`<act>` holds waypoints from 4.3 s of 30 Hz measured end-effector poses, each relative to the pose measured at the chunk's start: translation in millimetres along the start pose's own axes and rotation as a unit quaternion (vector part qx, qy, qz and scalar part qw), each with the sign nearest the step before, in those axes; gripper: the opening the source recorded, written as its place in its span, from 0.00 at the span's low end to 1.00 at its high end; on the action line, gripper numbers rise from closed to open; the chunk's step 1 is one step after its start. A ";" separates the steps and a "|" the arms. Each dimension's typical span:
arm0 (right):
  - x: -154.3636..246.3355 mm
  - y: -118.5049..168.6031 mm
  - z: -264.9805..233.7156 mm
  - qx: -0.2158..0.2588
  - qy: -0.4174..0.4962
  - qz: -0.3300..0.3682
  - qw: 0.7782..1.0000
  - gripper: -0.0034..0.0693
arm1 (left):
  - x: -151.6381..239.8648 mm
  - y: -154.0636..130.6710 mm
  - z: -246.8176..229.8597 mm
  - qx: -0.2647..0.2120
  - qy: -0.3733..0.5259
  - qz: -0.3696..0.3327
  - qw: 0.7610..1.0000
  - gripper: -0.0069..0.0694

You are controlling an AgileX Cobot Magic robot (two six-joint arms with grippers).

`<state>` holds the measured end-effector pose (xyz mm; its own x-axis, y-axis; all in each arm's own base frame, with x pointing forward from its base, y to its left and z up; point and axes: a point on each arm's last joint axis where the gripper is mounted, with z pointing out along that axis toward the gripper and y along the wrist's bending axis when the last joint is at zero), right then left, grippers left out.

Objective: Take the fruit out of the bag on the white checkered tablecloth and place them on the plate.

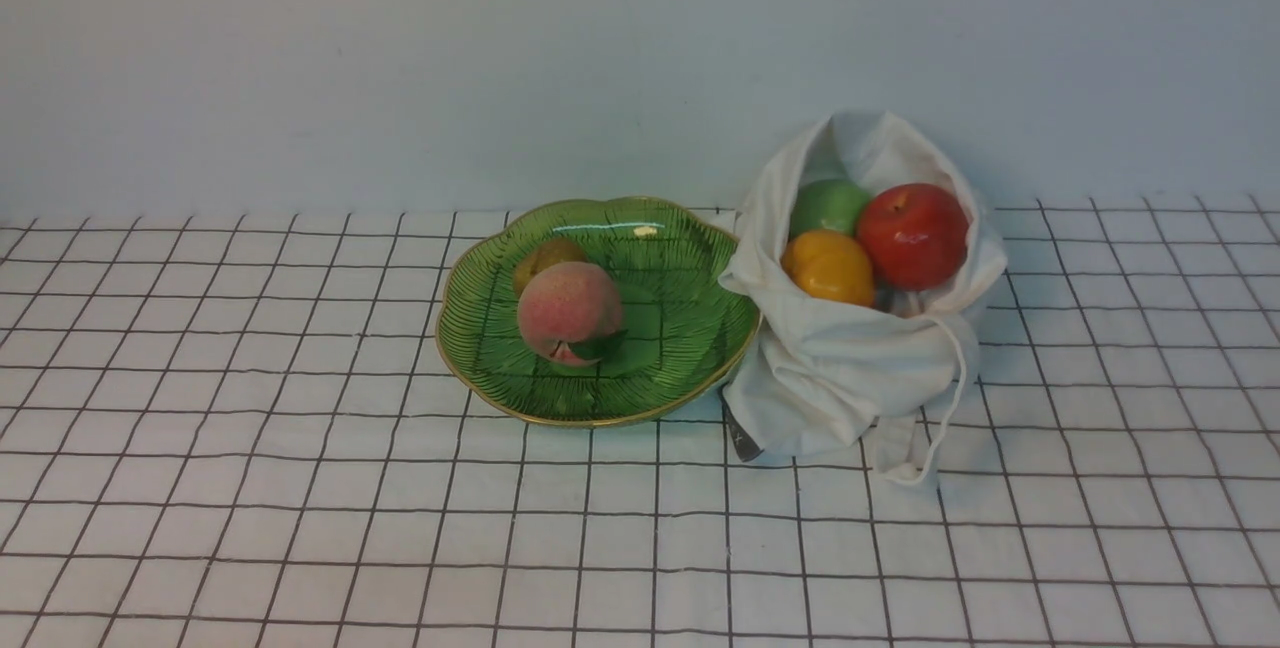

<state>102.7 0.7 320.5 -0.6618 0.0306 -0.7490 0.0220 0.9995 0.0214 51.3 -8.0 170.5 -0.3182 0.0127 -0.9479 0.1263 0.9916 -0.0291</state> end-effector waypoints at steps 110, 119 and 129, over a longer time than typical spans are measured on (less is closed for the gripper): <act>-112.4 252.2 305.8 -0.227 0.022 -0.179 0.957 0.81 | 0.0 0.0 0.0 0.000 0.000 0.000 1.000 0.08; -104.4 252.7 310.3 -0.226 0.046 -0.184 0.955 1.00 | 0.0 0.0 0.0 0.000 0.000 0.000 1.000 0.08; -156.5 245.1 237.2 -0.238 0.065 -0.216 0.945 0.90 | 0.0 0.0 0.0 0.000 0.000 0.000 1.000 0.08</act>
<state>389.4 240.4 285.9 -0.6189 -0.4121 -0.6687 -0.5902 0.8057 0.0498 51.3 -8.0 170.5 -0.3182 0.0127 -0.9479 0.1263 0.9916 -0.0291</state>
